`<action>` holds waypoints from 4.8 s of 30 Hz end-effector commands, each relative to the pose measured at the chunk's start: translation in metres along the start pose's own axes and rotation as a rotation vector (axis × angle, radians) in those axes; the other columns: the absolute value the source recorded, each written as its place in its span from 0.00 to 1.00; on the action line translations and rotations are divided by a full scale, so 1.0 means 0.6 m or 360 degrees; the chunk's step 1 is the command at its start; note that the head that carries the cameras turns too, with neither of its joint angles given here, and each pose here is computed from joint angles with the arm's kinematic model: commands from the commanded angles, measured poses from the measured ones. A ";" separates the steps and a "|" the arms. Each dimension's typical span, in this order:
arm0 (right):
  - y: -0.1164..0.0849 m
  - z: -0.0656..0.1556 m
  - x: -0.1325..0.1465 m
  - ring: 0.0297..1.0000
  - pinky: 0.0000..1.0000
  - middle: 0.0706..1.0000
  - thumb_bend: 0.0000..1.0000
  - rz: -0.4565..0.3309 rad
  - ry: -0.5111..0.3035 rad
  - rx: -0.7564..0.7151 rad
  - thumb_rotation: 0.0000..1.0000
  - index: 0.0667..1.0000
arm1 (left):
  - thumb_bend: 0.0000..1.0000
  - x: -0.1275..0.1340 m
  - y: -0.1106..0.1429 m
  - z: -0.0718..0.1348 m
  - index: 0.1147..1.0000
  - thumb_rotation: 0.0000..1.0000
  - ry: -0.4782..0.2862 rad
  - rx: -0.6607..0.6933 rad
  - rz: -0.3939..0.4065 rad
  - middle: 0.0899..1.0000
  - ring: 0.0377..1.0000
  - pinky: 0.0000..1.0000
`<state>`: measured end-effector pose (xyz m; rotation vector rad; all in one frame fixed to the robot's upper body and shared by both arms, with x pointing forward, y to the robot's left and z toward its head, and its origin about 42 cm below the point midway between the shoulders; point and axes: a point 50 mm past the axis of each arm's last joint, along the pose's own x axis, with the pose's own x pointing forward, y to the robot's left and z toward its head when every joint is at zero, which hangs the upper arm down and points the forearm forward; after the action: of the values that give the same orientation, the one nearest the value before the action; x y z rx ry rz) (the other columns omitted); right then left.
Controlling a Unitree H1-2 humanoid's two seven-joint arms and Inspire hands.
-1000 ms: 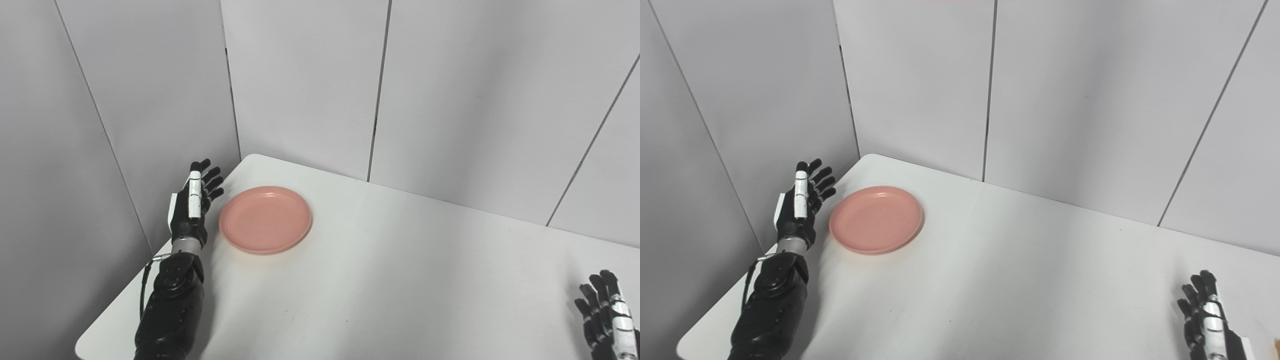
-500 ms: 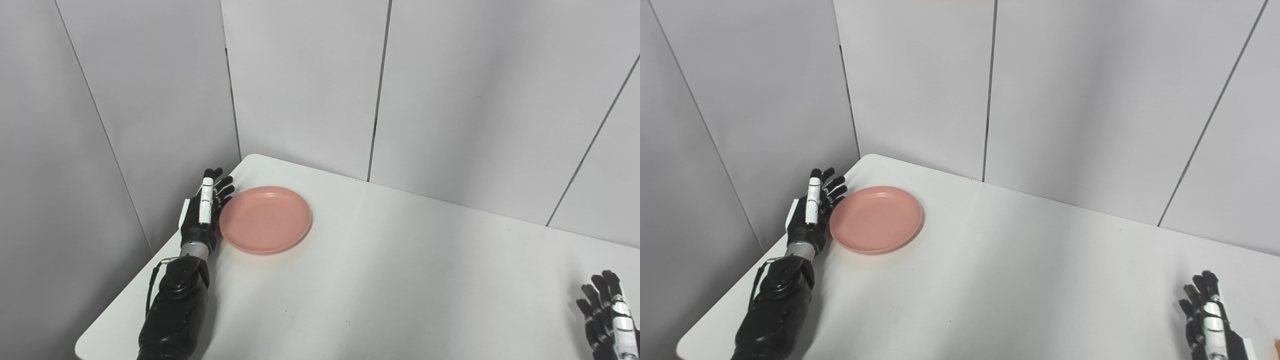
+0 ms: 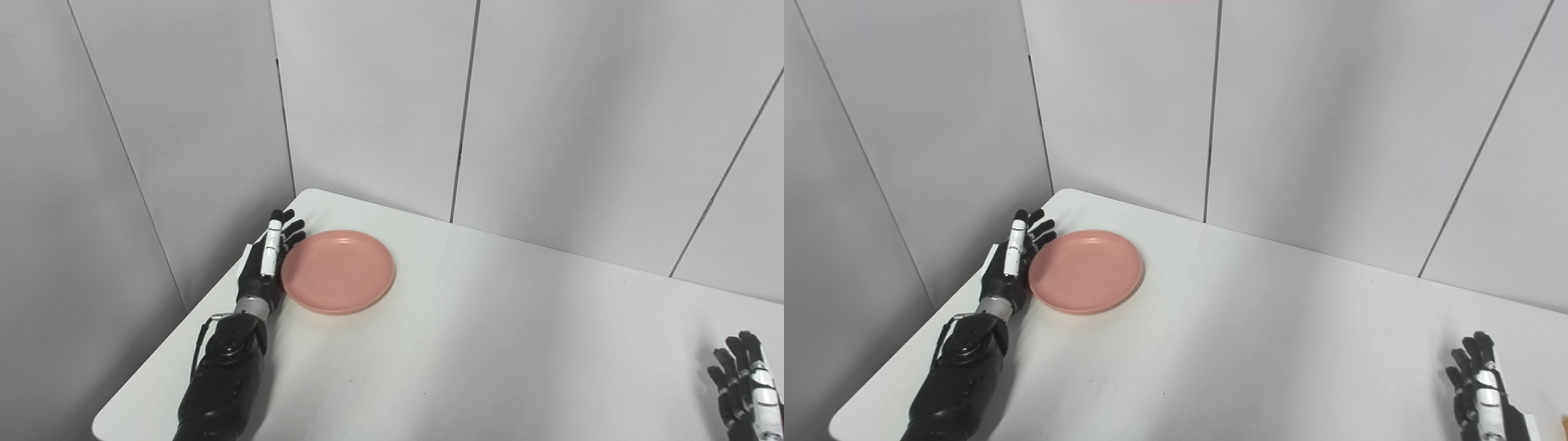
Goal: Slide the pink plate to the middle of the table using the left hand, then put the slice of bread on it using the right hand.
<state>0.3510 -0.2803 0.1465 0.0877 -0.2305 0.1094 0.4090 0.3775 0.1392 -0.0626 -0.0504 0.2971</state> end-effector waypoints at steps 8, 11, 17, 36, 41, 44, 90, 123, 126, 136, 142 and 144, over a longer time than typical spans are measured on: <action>-0.003 0.035 0.019 1.00 1.00 1.00 0.58 0.0023 -0.0152 -0.0022 0.92 1.00 | 0.74 0.035 -0.055 0.030 0.86 1.00 -0.0109 0.0041 -0.0186 0.86 0.87 0.92; -0.003 0.035 0.018 1.00 1.00 1.00 0.58 0.0022 -0.0151 -0.0025 0.92 1.00 | 0.75 0.036 -0.073 0.024 0.87 1.00 -0.0111 0.0067 -0.0238 0.87 0.87 0.89; -0.002 0.036 0.018 1.00 1.00 1.00 0.58 0.0014 -0.0150 -0.0031 0.92 1.00 | 0.75 0.036 -0.101 0.014 0.89 1.00 -0.0094 0.0067 -0.0317 0.89 0.88 0.89; -0.001 0.039 0.019 1.00 1.00 1.00 0.57 -0.0004 -0.0154 -0.0027 0.92 1.00 | 0.72 0.010 -0.207 -0.014 0.89 1.00 0.0015 0.0018 -0.0570 0.89 0.89 0.92; -0.001 0.040 0.019 1.00 1.00 1.00 0.58 -0.0007 -0.0157 -0.0024 0.92 1.00 | 0.75 0.003 -0.229 -0.023 0.88 1.00 0.0059 0.0006 -0.0630 0.88 0.88 0.92; 0.001 0.042 0.019 1.00 1.00 1.00 0.58 0.0001 -0.0157 -0.0019 0.92 1.00 | 0.75 -0.005 -0.245 -0.027 0.88 1.00 0.0089 -0.0030 -0.0664 0.88 0.88 0.93; 0.088 0.057 0.011 1.00 1.00 1.00 0.67 0.0003 -0.0149 0.0011 0.87 1.00 | 0.71 -0.151 -0.348 -0.033 0.93 1.00 0.0119 -0.0217 -0.0920 0.92 0.91 0.95; 0.140 0.066 0.016 1.00 1.00 1.00 0.65 0.0053 -0.0093 -0.0029 0.87 1.00 | 0.71 -0.199 -0.362 -0.029 0.91 1.00 0.0097 -0.0306 -0.0963 0.91 0.92 0.96; 0.140 0.067 0.016 1.00 1.00 1.00 0.65 0.0057 -0.0101 -0.0035 0.87 1.00 | 0.72 -0.199 -0.364 -0.032 0.91 1.00 0.0110 -0.0286 -0.0973 0.92 0.92 0.99; 0.139 0.069 0.017 0.99 1.00 1.00 0.67 0.0044 -0.0119 -0.0051 0.87 1.00 | 0.70 -0.197 -0.370 -0.033 0.92 1.00 0.0102 -0.0312 -0.0983 0.93 0.94 0.98; 0.126 0.085 0.019 0.99 1.00 1.00 0.69 0.0015 -0.0169 -0.0051 0.87 1.00 | 0.71 -0.194 -0.375 -0.034 0.91 0.98 0.0093 -0.0339 -0.0975 0.92 0.94 0.96; 0.115 0.098 0.019 1.00 1.00 1.00 0.70 0.0019 -0.0202 -0.0059 0.87 1.00 | 0.71 -0.194 -0.377 -0.034 0.91 0.98 0.0093 -0.0342 -0.0967 0.92 0.94 0.95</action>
<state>0.3353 -0.2129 0.1838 0.0590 -0.2564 0.0987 0.3616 0.1311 0.1262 -0.2576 -0.0365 -0.3106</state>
